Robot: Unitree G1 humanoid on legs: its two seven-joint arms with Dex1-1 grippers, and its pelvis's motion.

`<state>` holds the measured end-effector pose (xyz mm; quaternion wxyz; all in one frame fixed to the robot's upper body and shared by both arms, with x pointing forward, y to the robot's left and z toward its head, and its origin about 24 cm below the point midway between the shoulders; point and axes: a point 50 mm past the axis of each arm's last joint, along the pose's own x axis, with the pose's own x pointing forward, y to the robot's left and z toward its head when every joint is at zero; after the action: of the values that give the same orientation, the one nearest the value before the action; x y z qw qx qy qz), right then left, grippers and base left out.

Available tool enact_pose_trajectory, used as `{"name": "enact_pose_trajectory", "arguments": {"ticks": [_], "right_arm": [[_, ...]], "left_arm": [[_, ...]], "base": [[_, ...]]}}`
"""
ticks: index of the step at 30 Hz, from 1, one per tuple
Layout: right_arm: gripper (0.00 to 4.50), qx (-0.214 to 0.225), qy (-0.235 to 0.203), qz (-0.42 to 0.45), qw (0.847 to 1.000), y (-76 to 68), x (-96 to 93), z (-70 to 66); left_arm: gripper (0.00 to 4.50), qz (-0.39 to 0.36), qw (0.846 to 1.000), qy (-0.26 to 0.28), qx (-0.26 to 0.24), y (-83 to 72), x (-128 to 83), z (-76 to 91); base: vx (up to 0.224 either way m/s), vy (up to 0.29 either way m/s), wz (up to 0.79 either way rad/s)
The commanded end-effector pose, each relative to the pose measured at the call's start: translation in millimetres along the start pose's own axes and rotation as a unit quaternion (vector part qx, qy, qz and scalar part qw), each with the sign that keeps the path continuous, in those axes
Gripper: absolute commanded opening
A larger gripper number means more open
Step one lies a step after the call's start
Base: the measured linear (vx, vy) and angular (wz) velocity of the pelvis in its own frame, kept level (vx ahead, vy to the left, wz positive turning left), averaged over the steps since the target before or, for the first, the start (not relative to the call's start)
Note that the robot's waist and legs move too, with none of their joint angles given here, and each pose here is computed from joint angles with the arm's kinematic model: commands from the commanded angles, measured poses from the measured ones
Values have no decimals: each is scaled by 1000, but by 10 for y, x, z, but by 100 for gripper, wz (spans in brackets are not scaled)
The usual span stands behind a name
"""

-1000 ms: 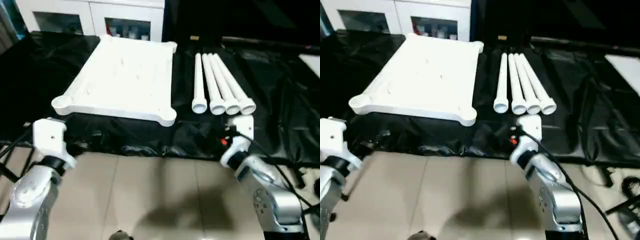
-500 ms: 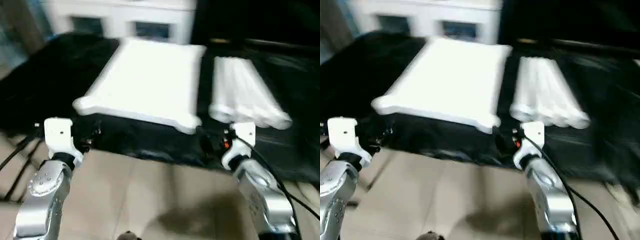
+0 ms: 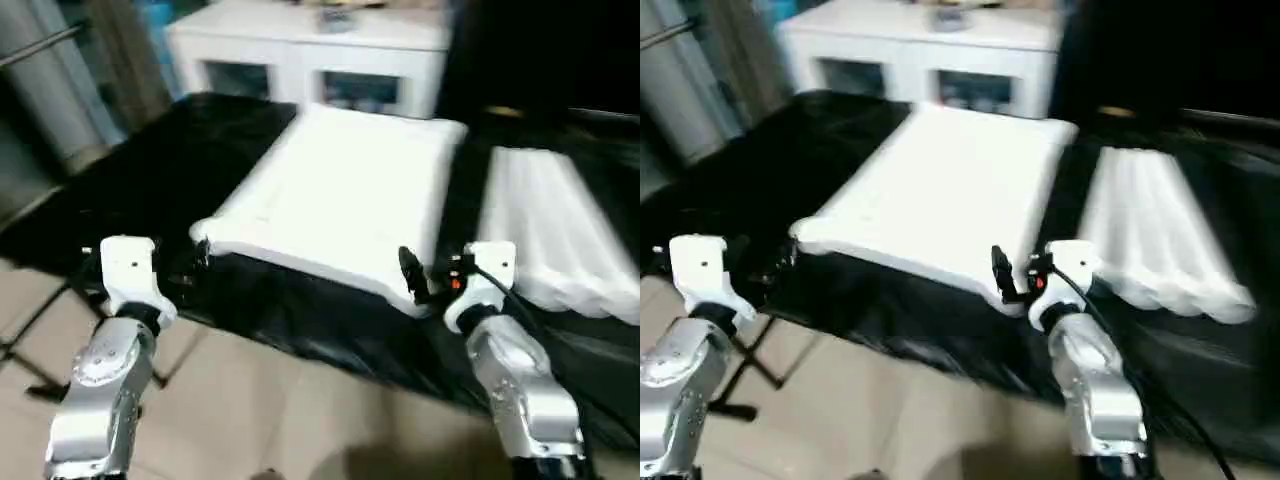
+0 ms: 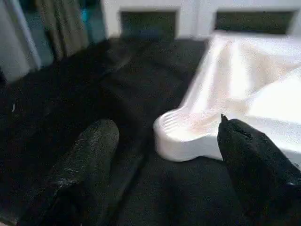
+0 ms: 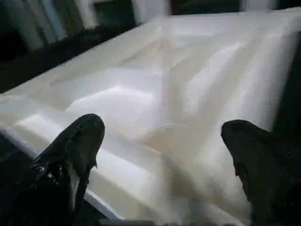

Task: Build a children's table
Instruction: Move to table

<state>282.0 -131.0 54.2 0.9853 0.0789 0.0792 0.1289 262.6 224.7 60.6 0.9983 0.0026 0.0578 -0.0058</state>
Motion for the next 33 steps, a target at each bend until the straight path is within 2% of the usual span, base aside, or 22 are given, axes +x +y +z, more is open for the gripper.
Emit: {"name": "enact_pose_trajectory", "arguments": {"ticks": [1, 2, 4, 7, 9, 12, 16, 19, 23, 24, 27, 29, 31, 33], "right_arm": [[450, -15, -18, -30, 999, -99, -24, 133], [450, -12, -18, -37, 999, -106, -12, 150], [450, -17, -34, -73, 997, -147, 57, 250], [450, -35, -34, -71, 996, -132, 75, 298], [450, -27, -42, -66, 997, -90, 80, 392], [450, -25, -41, -62, 997, -92, 33, 467], [450, -21, -36, -54, 998, -89, -49, 480], [450, -27, -33, -45, 998, -122, -179, 479], [450, -25, -28, -26, 999, -118, -233, 480], [450, -28, -15, -13, 999, -75, -242, 432], [450, -43, -4, 13, 999, -9, -254, 386], [450, -51, -8, 36, 998, 24, -282, 409], [450, -51, -13, 63, 997, 39, -297, 431], [450, -74, -14, 89, 993, 13, -294, 443]], "left_arm": [[381, -36, 999, -19, -7, -167, 88, 111], [381, -46, 999, -21, -14, -207, 114, 127], [381, -85, 996, -27, 5, -362, 238, 227], [381, -95, 995, -39, -14, -405, 273, 307], [381, -108, 993, -51, -17, -418, 289, 394], [381, -121, 991, -51, 19, -426, 306, 422], [381, -134, 989, -53, 32, -458, 313, 441], [381, -178, 982, -63, 25, -612, 252, 433], [381, -200, 976, -74, 39, -666, 213, 459], [381, -222, 970, -66, 77, -646, 201, 453], [381, -262, 960, -58, 75, -619, 154, 441], [381, -299, 949, -59, 83, -623, 110, 443], [381, -344, 932, -57, 95, -633, 75, 440], [381, -397, 912, -42, 95, -656, 73, 412]], "base": [[195, 54, 4], [150, 45, 7], [136, 15, 4], [114, -72, -2], [121, -70, 2], [137, -45, -24], [145, 45, -44], [137, 30, -6], [90, -18, 8], [0, 0, 0], [0, 0, 0], [-41, -5, 5], [-86, -30, 12], [-97, -70, 12]]}}
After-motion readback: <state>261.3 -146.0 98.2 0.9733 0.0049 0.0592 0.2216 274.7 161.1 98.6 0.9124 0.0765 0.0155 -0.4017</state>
